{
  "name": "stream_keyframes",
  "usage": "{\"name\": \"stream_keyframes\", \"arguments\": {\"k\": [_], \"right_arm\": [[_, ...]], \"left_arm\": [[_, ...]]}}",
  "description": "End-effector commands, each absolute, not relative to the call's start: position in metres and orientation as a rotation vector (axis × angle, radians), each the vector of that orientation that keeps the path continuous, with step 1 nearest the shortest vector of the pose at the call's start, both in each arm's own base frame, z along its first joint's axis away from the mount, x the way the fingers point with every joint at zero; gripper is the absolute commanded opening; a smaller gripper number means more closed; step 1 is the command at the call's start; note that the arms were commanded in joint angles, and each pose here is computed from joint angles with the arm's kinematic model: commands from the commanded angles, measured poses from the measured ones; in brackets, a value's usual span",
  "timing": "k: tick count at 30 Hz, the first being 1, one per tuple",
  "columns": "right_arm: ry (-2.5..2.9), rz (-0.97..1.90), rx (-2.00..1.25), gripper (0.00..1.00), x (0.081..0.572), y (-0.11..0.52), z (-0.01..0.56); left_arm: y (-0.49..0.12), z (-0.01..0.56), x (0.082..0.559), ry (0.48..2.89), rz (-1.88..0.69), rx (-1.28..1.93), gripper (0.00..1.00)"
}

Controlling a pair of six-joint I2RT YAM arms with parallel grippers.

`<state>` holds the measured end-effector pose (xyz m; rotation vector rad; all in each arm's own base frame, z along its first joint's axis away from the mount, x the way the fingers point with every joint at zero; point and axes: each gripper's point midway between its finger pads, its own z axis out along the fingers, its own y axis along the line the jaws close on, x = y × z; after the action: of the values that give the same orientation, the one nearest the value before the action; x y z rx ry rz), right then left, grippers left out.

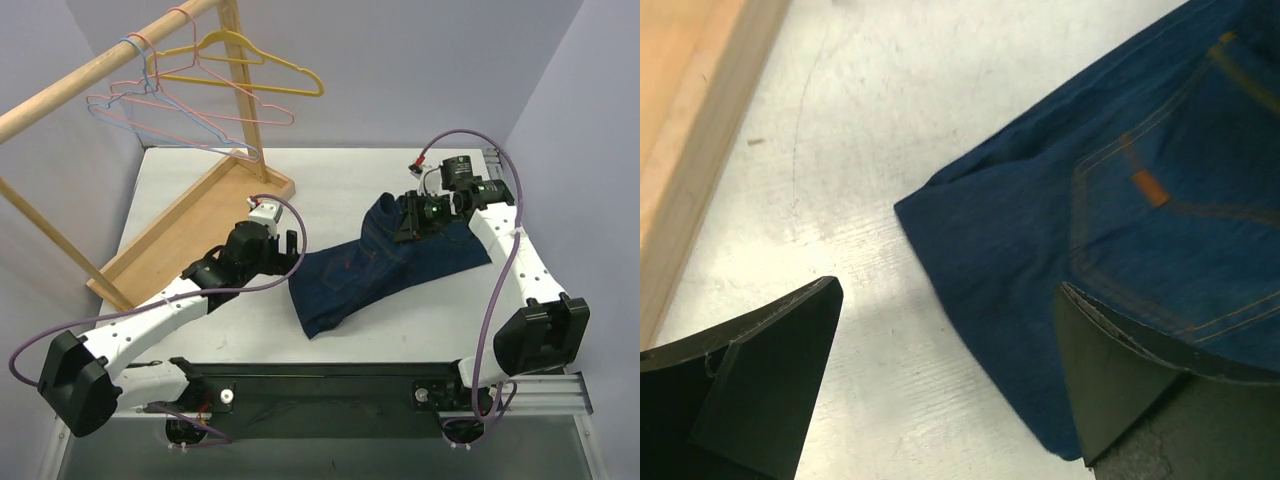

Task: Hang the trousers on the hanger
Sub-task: Fold the trousers at the center of the board.

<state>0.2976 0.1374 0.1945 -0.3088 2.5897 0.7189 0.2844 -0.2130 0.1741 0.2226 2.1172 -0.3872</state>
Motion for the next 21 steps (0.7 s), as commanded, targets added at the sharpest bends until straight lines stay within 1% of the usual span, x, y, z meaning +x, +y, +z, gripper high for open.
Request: {"name": "stream_keyframes", "arguments": {"k": [1,7,11,12,15,18,20,21], "right_arm": [[2.559,0.436,-0.349,0.00,0.322,0.093,0.201],[2.553,0.270,-0.386,0.00,0.348,0.072,0.191],[2.501,0.253,-0.387,0.00,0.362,0.072,0.189],[2.489,0.242,-0.382,0.00,0.364,0.071,0.190],[2.452,0.220,-0.392,0.00,0.368,0.069,0.190],[2.447,0.209,-0.397,0.00,0.368,0.068,0.186],[2.454,0.211,-0.387,0.00,0.368,0.068,0.183],[2.457,0.215,-0.385,0.00,0.368,0.068,0.181]], "left_arm": [[-0.222,0.146,0.284,2.215,-0.516,0.208,0.96],[-0.235,0.116,0.284,2.256,-0.637,0.240,0.96],[-0.254,0.105,0.280,2.283,-0.763,0.299,0.95],[-0.261,0.109,0.285,2.248,-0.797,0.310,0.95],[-0.273,0.099,0.290,2.258,-0.870,0.316,0.94],[-0.283,0.097,0.297,2.246,-0.936,0.306,0.91],[-0.286,0.081,0.301,2.283,-0.945,0.294,0.89],[-0.289,0.073,0.305,2.301,-0.961,0.292,0.86]]}}
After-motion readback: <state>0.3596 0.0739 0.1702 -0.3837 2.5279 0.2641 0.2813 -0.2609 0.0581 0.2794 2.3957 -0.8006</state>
